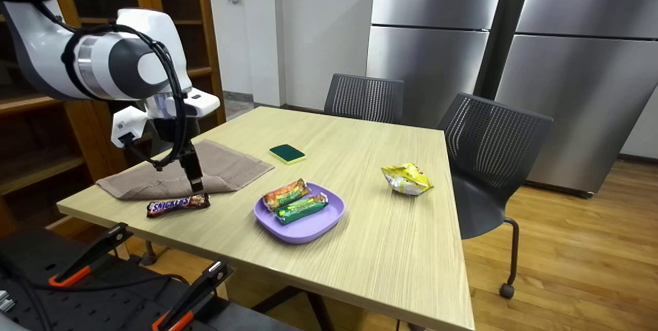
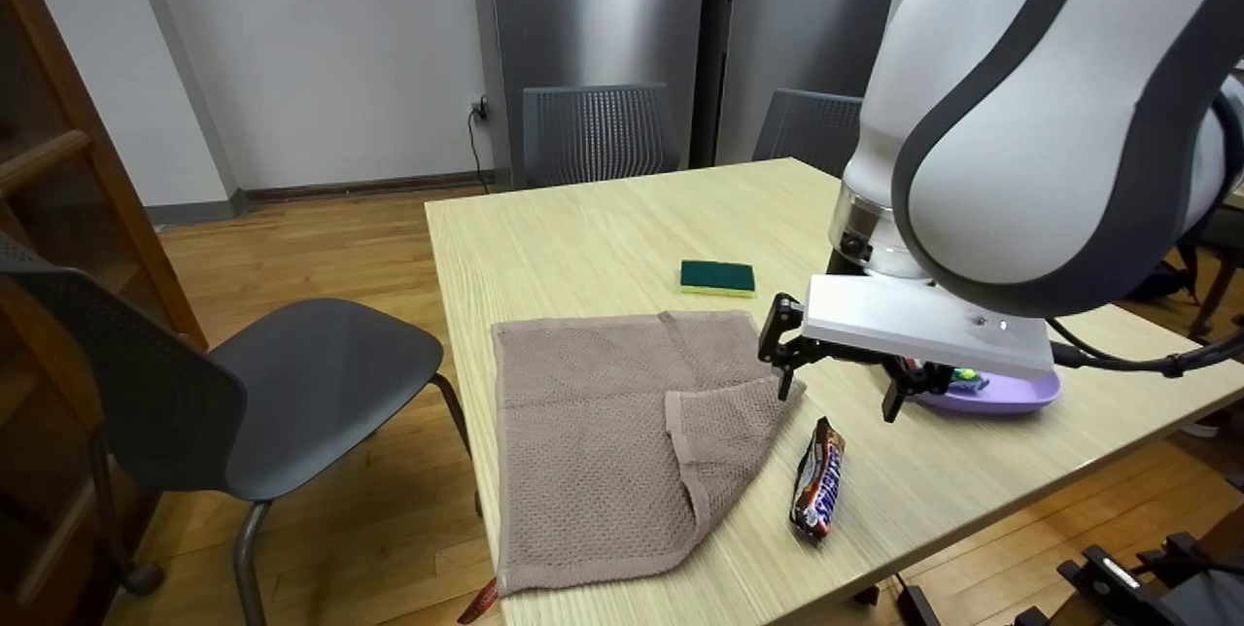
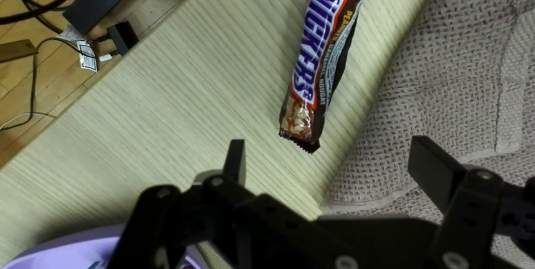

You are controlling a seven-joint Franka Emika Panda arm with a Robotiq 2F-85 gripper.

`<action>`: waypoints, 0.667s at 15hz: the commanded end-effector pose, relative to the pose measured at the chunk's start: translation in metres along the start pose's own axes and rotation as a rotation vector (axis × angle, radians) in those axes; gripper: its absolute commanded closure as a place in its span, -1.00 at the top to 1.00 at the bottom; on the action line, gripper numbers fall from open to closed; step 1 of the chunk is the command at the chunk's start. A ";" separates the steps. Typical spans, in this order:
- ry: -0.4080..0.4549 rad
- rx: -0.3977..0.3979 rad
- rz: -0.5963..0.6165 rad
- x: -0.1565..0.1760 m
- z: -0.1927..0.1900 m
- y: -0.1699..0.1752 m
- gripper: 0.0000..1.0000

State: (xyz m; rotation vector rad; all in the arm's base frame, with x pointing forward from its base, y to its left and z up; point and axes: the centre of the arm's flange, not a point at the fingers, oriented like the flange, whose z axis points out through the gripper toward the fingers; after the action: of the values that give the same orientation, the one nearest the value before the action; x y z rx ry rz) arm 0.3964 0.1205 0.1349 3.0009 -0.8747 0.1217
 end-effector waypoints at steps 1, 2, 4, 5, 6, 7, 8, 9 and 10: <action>0.011 -0.003 0.046 -0.017 -0.004 -0.004 1.00; 0.003 -0.005 0.051 -0.019 -0.003 -0.006 1.00; -0.005 -0.020 0.064 -0.024 0.000 -0.008 1.00; -0.008 -0.027 0.066 -0.027 0.002 -0.010 1.00; -0.011 -0.032 0.072 -0.028 0.004 -0.012 1.00; -0.013 -0.039 0.079 -0.030 0.007 -0.013 1.00; -0.015 -0.044 0.082 -0.031 0.010 -0.014 1.00; -0.017 -0.052 0.089 -0.032 0.014 -0.016 1.00; -0.020 -0.056 0.095 -0.033 0.016 -0.017 1.00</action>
State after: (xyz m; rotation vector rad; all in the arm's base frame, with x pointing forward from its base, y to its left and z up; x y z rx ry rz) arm 0.3790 0.1429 0.1195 2.9479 -0.9609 0.0841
